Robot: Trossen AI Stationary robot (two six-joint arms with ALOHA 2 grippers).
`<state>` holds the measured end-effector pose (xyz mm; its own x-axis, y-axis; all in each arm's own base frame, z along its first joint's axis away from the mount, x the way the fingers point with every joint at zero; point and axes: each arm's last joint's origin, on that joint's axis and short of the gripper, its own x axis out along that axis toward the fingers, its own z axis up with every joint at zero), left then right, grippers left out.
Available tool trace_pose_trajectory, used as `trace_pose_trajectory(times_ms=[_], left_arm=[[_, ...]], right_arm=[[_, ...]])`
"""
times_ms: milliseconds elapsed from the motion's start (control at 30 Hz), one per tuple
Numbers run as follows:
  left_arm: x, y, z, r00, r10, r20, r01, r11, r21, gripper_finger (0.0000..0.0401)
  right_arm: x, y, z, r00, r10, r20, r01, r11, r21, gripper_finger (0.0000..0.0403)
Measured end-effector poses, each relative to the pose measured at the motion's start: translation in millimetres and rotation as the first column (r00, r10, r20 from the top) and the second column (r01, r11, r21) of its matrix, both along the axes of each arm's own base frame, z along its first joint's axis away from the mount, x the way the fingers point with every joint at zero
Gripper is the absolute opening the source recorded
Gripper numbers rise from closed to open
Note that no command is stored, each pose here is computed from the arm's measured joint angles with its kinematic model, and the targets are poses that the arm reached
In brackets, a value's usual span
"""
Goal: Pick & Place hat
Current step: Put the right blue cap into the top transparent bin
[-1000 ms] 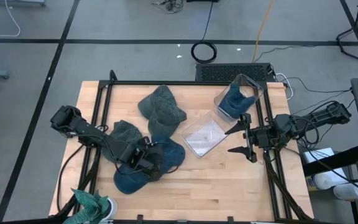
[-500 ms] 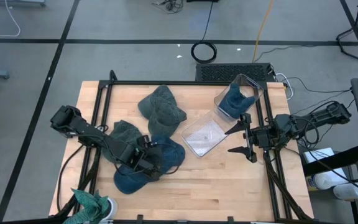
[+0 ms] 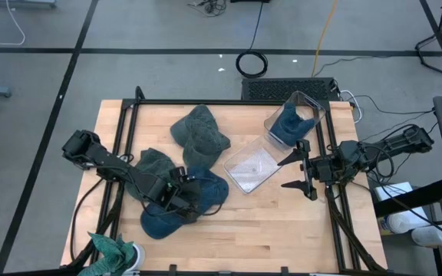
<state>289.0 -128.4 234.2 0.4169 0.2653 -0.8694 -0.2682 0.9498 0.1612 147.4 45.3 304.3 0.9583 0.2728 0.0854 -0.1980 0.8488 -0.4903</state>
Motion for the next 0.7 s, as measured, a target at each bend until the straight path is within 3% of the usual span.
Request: trace_pose_trajectory(times_ms=[167,700], left_arm=[[1.9,2.4,0.2,0.998,0.058,0.02,-0.057,0.998,-0.031,0.0253],[2.7,2.3,-11.6,0.999,-0.015,0.034,0.016,1.0,-0.008,0.0253]], right_arm=[[0.0,0.0,0.1,1.0,0.0,0.0,0.0,1.0,0.0,0.0297],[0.0,0.0,0.0,1.0,0.0,0.0,0.0,1.0,0.0,0.0297]])
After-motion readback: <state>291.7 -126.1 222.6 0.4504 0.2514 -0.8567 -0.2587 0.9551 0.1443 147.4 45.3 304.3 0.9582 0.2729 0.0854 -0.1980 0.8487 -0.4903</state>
